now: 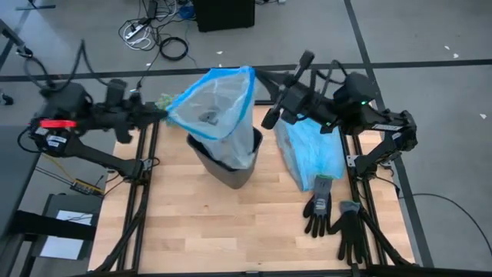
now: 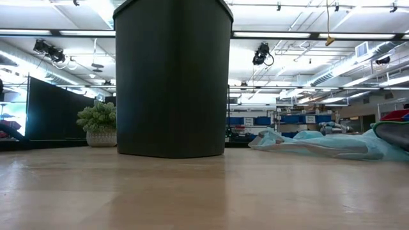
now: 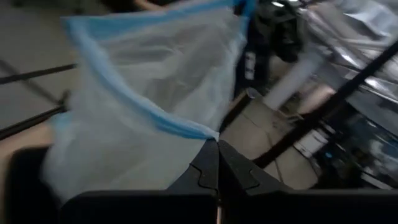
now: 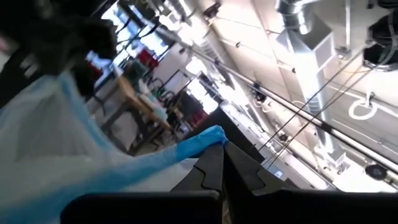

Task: Place trash/remove bag and relplace
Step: Remove the trash bag from the bin

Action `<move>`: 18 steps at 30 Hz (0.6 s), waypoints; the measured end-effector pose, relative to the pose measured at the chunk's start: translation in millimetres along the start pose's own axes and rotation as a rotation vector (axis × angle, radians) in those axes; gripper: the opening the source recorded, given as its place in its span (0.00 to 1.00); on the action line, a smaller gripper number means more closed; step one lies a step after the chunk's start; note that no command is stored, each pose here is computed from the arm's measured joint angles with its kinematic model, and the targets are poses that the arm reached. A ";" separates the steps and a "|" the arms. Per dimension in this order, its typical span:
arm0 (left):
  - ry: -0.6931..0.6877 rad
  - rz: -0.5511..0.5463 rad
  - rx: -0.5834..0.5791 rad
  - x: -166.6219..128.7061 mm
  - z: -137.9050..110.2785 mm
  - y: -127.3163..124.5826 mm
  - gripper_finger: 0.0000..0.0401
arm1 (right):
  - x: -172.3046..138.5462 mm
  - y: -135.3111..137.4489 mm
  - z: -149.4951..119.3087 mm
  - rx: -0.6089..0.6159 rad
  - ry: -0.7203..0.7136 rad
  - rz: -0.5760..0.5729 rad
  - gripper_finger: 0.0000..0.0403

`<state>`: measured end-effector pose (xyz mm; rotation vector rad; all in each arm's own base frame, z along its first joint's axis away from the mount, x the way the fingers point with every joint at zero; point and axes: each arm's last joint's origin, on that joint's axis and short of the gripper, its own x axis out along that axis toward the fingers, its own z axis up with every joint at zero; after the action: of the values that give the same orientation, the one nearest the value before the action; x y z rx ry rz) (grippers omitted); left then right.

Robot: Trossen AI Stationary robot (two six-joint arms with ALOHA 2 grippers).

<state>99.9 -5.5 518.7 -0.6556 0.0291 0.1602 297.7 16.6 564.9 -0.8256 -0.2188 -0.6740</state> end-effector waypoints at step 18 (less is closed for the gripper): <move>-0.175 -0.228 0.262 45.0 14.7 -32.0 0.01 | -14.9 -51.4 30.8 0.204 -0.151 -0.169 0.00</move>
<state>149.0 -15.3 546.2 -0.3777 -0.1901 -0.0078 256.1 21.3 610.2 -0.6664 -0.4906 -0.7342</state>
